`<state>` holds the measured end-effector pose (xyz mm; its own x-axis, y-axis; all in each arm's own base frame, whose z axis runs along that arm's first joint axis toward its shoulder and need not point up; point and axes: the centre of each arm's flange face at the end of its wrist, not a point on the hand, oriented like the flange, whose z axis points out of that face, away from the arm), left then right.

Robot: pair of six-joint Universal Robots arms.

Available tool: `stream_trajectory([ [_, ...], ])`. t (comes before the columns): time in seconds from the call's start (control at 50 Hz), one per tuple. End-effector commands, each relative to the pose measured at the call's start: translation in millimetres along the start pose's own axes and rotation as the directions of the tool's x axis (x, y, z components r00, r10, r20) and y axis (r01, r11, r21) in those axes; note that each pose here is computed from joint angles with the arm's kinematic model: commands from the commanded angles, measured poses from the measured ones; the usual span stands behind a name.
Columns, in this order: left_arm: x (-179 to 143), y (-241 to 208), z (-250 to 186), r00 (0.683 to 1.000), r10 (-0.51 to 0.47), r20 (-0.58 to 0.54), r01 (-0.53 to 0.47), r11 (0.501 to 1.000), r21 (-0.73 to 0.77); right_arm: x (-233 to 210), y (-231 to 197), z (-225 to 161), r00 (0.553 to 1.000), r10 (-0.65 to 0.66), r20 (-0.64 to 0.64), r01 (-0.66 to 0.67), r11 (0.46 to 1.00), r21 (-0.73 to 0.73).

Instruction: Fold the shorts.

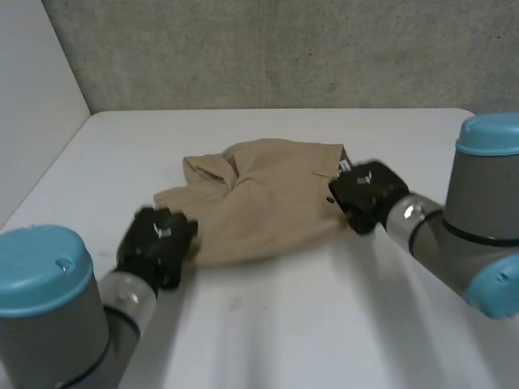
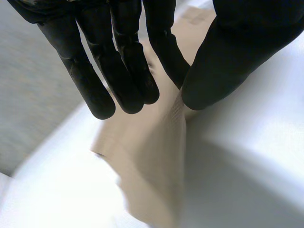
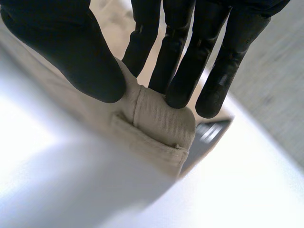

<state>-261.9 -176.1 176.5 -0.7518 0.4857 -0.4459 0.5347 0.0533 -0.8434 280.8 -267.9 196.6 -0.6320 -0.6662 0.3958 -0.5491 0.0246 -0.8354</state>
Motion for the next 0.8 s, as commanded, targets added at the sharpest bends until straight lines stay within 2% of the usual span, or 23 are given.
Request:
stream_trajectory([
  [0.02,12,13,-21,0.996,0.027,-0.079,-0.034,0.995,-0.095,-14,36,-31,0.995,0.036,0.088,-0.018,0.98,-0.197],
  [0.08,9,13,-15,0.998,0.017,-0.053,-0.02,0.997,-0.069,-21,45,-31,0.994,0.044,0.098,-0.026,0.983,-0.184],
  [0.16,-2,18,-5,1.0,-0.002,0.003,0.002,0.998,-0.058,-21,56,-25,0.997,0.068,0.047,-0.061,0.989,-0.135],
  [0.26,-12,25,4,0.999,-0.018,0.045,0.021,0.998,-0.064,-15,61,-21,0.985,0.171,0.002,-0.169,0.979,-0.109],
  [0.42,-6,39,-5,1.0,-0.019,-0.003,0.019,0.994,-0.103,-10,63,-20,0.969,0.246,-0.024,-0.247,0.963,-0.104],
  [0.8,-3,59,-15,0.998,-0.052,-0.023,0.047,0.986,-0.161,-13,64,-20,0.966,0.257,-0.021,-0.257,0.961,-0.1],
])
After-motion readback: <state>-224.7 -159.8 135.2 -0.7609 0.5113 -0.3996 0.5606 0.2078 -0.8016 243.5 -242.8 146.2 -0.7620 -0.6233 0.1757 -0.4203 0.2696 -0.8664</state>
